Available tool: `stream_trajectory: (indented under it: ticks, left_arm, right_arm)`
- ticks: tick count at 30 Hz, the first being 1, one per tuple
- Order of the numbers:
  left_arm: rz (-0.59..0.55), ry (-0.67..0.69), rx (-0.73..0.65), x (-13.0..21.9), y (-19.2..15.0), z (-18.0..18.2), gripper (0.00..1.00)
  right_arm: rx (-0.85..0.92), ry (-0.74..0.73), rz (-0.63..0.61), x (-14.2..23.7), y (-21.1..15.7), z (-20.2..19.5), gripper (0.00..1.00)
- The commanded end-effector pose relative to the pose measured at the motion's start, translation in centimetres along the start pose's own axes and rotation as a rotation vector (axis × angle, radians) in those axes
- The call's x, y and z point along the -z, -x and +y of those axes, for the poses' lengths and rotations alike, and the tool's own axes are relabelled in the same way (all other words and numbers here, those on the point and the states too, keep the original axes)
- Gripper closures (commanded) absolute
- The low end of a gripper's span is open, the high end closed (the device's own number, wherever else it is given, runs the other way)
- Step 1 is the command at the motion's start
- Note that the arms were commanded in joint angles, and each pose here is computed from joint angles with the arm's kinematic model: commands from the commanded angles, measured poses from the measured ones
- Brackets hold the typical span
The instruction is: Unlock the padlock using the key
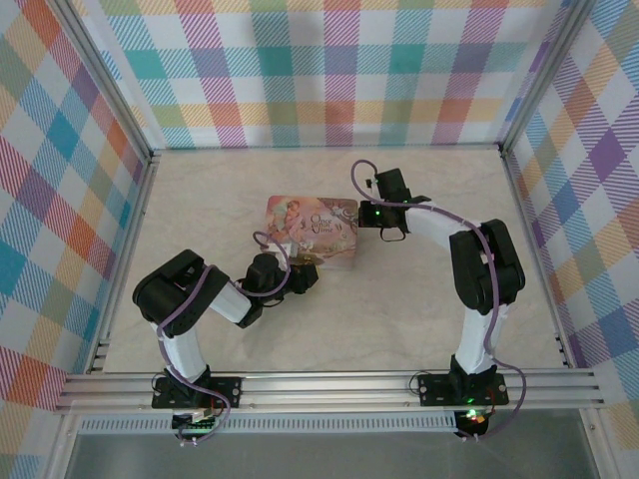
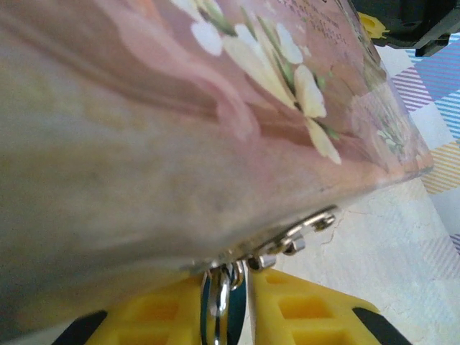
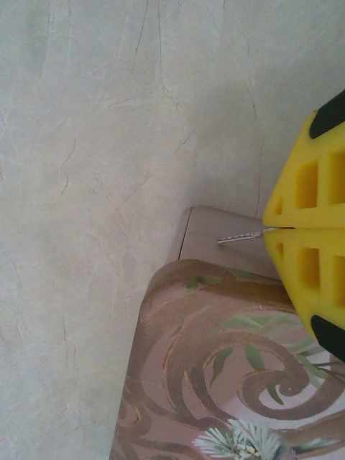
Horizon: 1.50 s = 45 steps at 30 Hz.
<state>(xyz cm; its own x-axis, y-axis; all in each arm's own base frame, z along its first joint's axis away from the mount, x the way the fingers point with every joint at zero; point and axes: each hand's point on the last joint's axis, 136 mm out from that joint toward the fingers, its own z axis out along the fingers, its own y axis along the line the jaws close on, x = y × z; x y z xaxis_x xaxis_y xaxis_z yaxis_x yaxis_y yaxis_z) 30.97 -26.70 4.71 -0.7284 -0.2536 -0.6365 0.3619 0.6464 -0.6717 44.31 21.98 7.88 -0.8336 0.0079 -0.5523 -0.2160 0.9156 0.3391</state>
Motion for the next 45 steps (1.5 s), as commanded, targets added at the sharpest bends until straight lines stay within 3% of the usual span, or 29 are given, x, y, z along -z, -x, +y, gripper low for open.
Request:
stream_trajectory:
  ticks: [1, 4, 7, 13, 20, 23, 37, 45]
  left_arm:
    - [-0.011, 0.000, -0.021, 0.5, 0.6, -0.1, 0.80]
    - [-0.004, 0.015, -0.028, 1.0, 0.4, 0.1, 0.87]
    - [-0.001, 0.038, -0.030, 1.3, 0.3, 0.4, 0.78]
    - [-0.018, 0.043, -0.036, 1.6, 0.7, 0.3, 0.77]
    - [-0.015, 0.055, -0.051, 2.2, 0.7, 0.4, 0.88]
    - [-0.012, 0.062, -0.054, 2.4, 0.5, 0.5, 0.97]
    - [0.159, 0.052, -0.051, 2.7, -1.6, -0.2, 0.98]
    - [0.182, 0.026, -0.003, 1.6, -1.6, -0.6, 0.96]
  right_arm:
    - [0.025, 0.036, 0.009, -0.3, 0.2, 1.3, 1.00]
    - [0.024, 0.035, 0.007, -0.3, 0.3, 1.3, 1.00]
    - [0.022, 0.039, 0.006, -0.3, 0.3, 1.4, 1.00]
    - [0.024, 0.044, 0.005, -0.3, 0.2, 1.7, 1.00]
    - [0.025, 0.043, 0.002, -0.2, 0.4, 1.8, 1.00]
    - [0.026, 0.045, 0.001, -0.2, 0.4, 1.9, 1.00]
    - [0.036, 0.081, 0.006, -1.3, 1.7, 2.8, 1.00]
    - [0.056, 0.153, 0.044, -3.1, 2.5, 5.4, 1.00]
